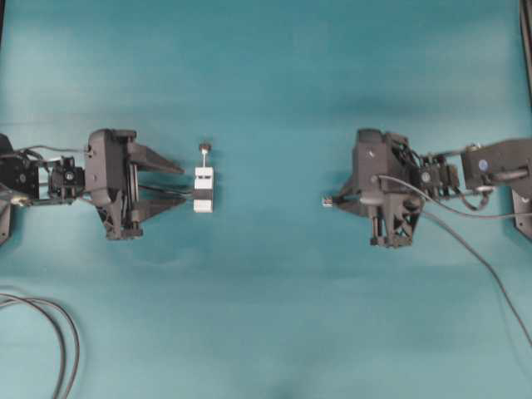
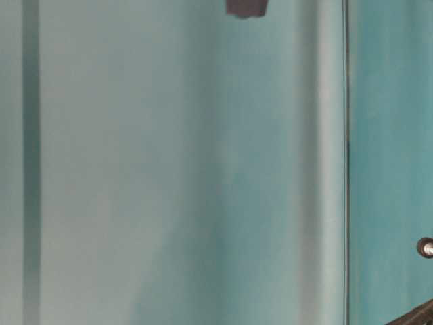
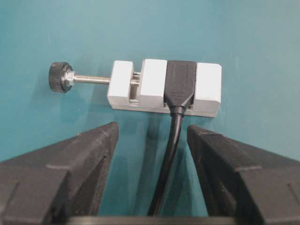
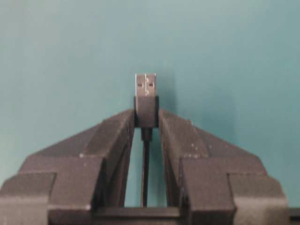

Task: Insert the USB cable into the female connector supported by the left arm.
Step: 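Lift the plug and carry it left toward the clamped connector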

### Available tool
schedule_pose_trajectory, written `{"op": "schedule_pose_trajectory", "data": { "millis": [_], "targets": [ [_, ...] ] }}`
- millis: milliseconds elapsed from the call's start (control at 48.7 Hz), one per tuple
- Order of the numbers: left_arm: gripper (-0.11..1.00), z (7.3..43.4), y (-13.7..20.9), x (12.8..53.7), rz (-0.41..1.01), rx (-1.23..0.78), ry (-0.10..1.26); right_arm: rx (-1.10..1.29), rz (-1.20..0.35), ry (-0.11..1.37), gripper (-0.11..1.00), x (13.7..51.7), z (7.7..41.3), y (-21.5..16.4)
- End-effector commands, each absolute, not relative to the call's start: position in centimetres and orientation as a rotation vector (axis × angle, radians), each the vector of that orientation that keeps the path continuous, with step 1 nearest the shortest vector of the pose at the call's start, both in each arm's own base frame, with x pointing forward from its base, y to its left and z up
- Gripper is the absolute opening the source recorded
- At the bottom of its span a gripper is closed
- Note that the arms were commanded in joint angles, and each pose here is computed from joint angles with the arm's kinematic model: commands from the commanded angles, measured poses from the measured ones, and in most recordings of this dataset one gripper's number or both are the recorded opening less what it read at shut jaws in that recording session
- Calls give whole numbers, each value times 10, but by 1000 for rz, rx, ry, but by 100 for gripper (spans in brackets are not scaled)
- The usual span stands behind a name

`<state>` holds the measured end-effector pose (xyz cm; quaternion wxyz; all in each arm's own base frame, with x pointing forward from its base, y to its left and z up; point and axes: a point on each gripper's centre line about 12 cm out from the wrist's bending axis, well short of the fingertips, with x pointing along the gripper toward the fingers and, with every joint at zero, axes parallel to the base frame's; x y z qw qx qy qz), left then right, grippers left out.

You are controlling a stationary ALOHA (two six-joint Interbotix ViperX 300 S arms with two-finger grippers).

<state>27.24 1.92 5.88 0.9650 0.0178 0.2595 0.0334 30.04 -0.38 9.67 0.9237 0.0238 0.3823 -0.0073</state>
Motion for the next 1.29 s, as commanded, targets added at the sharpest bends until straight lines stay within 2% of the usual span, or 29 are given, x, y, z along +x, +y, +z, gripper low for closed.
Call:
{"op": "schedule_pose_trajectory", "data": {
  "millis": [0, 288, 1274],
  "targets": [
    [75, 61, 20, 274, 67, 47, 507, 46, -28, 717, 22, 315, 116, -10],
    [74, 62, 20, 268, 73, 47, 484, 46, -43, 660, 22, 337, 136, -16],
    [74, 55, 22, 277, 78, 56, 428, 22, -46, 774, 22, 413, 147, -14]
  ]
}}
